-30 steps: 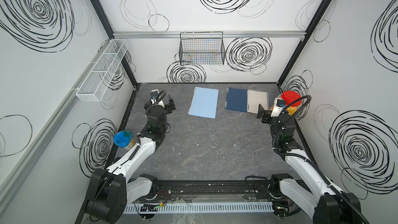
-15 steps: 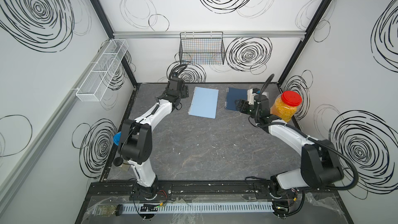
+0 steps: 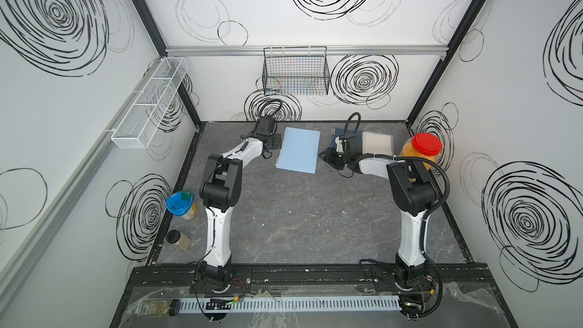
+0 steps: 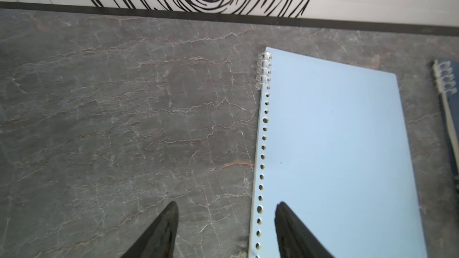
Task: Tear off pages from different notebooks
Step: Move the notebook to the center of the board.
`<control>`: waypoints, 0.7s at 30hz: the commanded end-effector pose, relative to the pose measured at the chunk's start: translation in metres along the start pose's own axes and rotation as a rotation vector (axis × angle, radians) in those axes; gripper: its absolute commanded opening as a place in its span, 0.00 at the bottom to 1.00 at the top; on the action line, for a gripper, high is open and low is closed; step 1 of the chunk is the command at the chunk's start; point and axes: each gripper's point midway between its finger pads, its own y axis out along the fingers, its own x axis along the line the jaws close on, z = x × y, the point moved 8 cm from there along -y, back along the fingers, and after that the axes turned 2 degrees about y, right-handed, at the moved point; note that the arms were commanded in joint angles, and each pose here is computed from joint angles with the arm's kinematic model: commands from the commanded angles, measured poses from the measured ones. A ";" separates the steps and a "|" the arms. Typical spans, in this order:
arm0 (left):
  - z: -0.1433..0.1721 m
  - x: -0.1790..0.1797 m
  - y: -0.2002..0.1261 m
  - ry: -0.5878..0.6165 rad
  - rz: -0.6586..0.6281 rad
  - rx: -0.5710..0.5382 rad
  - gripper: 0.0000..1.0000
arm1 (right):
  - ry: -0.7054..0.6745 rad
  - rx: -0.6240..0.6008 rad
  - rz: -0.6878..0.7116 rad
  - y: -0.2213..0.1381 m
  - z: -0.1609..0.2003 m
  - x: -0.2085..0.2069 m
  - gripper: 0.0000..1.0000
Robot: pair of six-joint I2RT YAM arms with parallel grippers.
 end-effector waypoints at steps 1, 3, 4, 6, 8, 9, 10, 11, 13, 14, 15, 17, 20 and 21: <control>0.002 -0.006 0.009 -0.023 0.050 0.029 0.58 | 0.032 0.022 -0.081 0.010 -0.006 0.017 0.50; 0.008 -0.006 0.014 -0.026 0.041 0.046 0.57 | 0.041 0.041 -0.081 0.018 -0.004 0.014 0.48; 0.010 -0.006 0.015 -0.027 0.042 0.050 0.56 | 0.043 0.049 -0.082 0.022 -0.002 0.013 0.47; 0.014 -0.008 0.018 -0.027 0.054 0.053 0.56 | 0.047 0.063 -0.081 0.028 0.001 0.012 0.46; 0.016 -0.010 0.021 -0.022 0.049 0.062 0.56 | 0.050 0.075 -0.085 0.034 0.003 0.012 0.45; 0.018 -0.010 0.023 -0.020 0.042 0.070 0.56 | 0.056 0.084 -0.084 0.038 0.005 0.010 0.45; 0.020 -0.010 0.025 -0.019 0.039 0.079 0.55 | 0.058 0.091 -0.086 0.040 0.007 0.011 0.44; 0.022 -0.010 0.026 -0.019 0.037 0.085 0.55 | 0.059 0.097 -0.087 0.042 0.008 0.011 0.43; 0.025 -0.009 0.029 -0.020 0.030 0.093 0.55 | 0.065 0.104 -0.080 0.045 0.011 0.009 0.43; 0.026 -0.009 0.030 -0.018 0.030 0.096 0.54 | 0.064 0.105 -0.079 0.046 0.012 0.009 0.43; 0.027 -0.009 0.031 -0.016 0.029 0.100 0.54 | 0.065 0.110 -0.076 0.047 0.014 0.008 0.42; 0.030 -0.010 0.034 -0.014 0.032 0.111 0.54 | 0.066 0.117 -0.079 0.048 0.015 0.008 0.42; 0.034 -0.012 0.038 -0.006 0.028 0.127 0.53 | 0.067 0.119 -0.082 0.047 0.017 0.007 0.42; 0.035 -0.013 0.039 -0.006 0.028 0.131 0.53 | 0.069 0.119 -0.087 0.047 0.016 0.008 0.41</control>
